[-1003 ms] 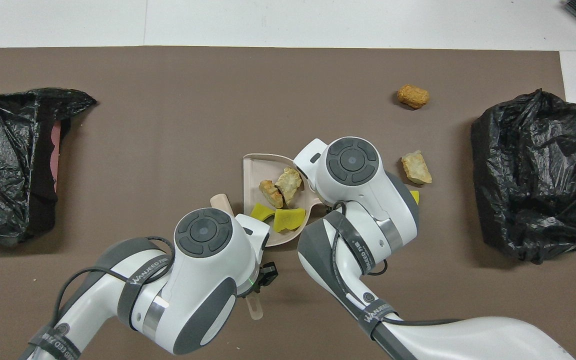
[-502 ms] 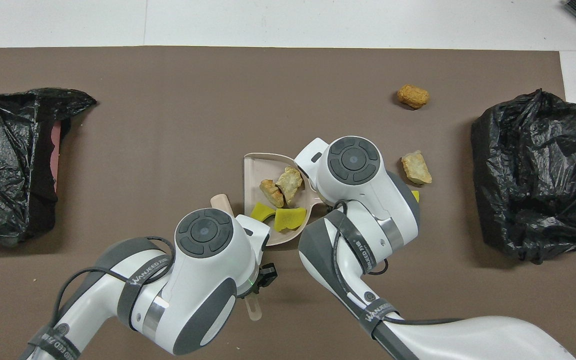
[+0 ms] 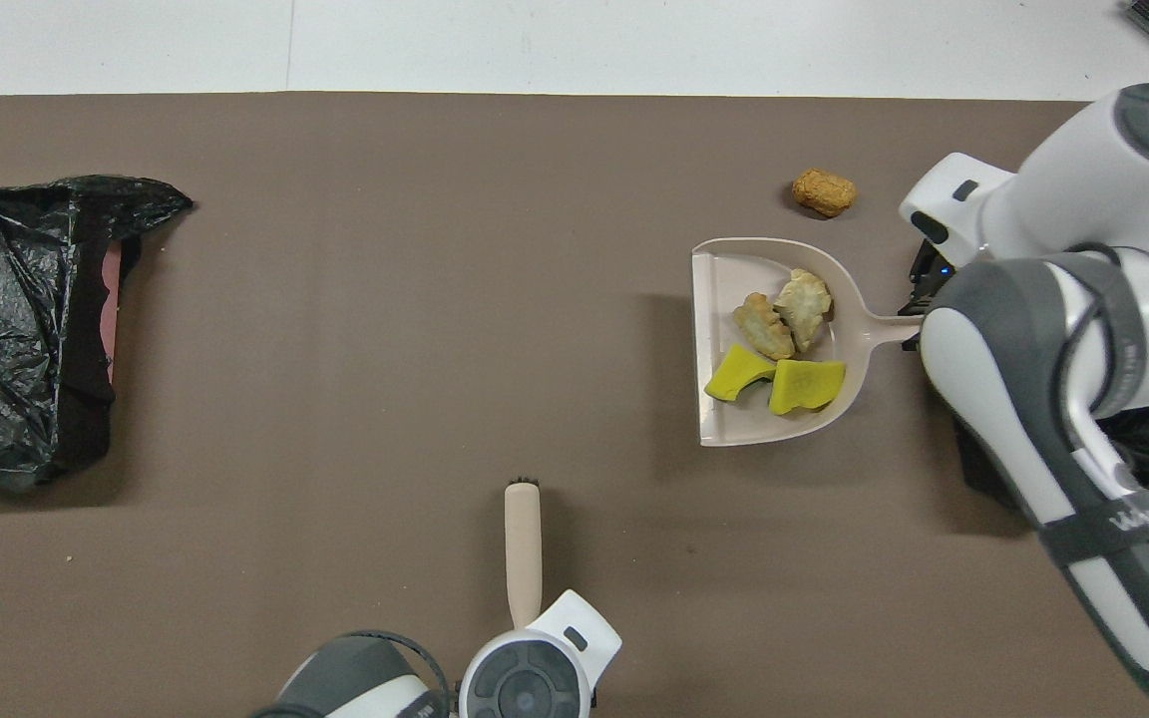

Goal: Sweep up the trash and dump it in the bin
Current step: 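Carry the dustpan to the trash bag with the right gripper and tip it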

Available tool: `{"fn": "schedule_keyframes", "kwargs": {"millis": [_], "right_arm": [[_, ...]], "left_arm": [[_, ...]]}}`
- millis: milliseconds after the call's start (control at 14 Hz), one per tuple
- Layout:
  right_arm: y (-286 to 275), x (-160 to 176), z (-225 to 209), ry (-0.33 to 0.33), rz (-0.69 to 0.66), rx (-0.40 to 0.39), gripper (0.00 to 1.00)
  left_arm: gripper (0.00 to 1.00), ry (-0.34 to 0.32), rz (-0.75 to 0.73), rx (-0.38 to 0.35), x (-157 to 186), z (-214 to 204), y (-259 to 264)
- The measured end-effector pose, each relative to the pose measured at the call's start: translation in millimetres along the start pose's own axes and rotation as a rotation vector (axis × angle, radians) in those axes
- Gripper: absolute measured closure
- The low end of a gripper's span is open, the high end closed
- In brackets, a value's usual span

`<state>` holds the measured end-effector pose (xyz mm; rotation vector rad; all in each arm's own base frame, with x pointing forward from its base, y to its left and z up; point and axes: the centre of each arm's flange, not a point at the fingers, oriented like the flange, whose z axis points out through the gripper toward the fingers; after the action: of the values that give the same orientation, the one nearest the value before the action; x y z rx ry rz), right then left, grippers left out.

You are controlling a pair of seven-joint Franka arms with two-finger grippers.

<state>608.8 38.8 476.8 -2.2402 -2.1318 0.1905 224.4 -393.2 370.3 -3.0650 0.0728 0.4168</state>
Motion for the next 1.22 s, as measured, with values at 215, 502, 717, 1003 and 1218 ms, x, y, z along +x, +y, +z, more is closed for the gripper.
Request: {"fn": "schedule_keyframes", "kwargs": {"millis": [215,502,717,1003,1218], "right_arm": [[-6.9,-62.4,-20.0,0.007,0.031,-0.017,0.68],[-20.4,-171.5,-25.2,-0.007,0.005,-0.024,0.68],[-39.2,-255.0,-23.8,-0.097,-0.010,-0.003,0.68],[-48.7,-309.9,-35.8,-0.301,-0.003,-0.028,0.68],[-44.0,-314.1,-52.0,-0.481,0.030,-0.067,0.68]], "left_arm": [[0.73,0.001,-0.022,-0.033,-25.0,19.5,17.8],[0.73,0.008,-0.040,-0.047,-33.7,35.0,21.9],[0.73,0.000,-0.049,-0.055,-30.8,42.3,24.9],[0.70,-0.004,-0.051,-0.060,-28.0,45.2,26.0],[0.51,-0.008,-0.052,-0.061,-25.4,45.5,24.8]]}}
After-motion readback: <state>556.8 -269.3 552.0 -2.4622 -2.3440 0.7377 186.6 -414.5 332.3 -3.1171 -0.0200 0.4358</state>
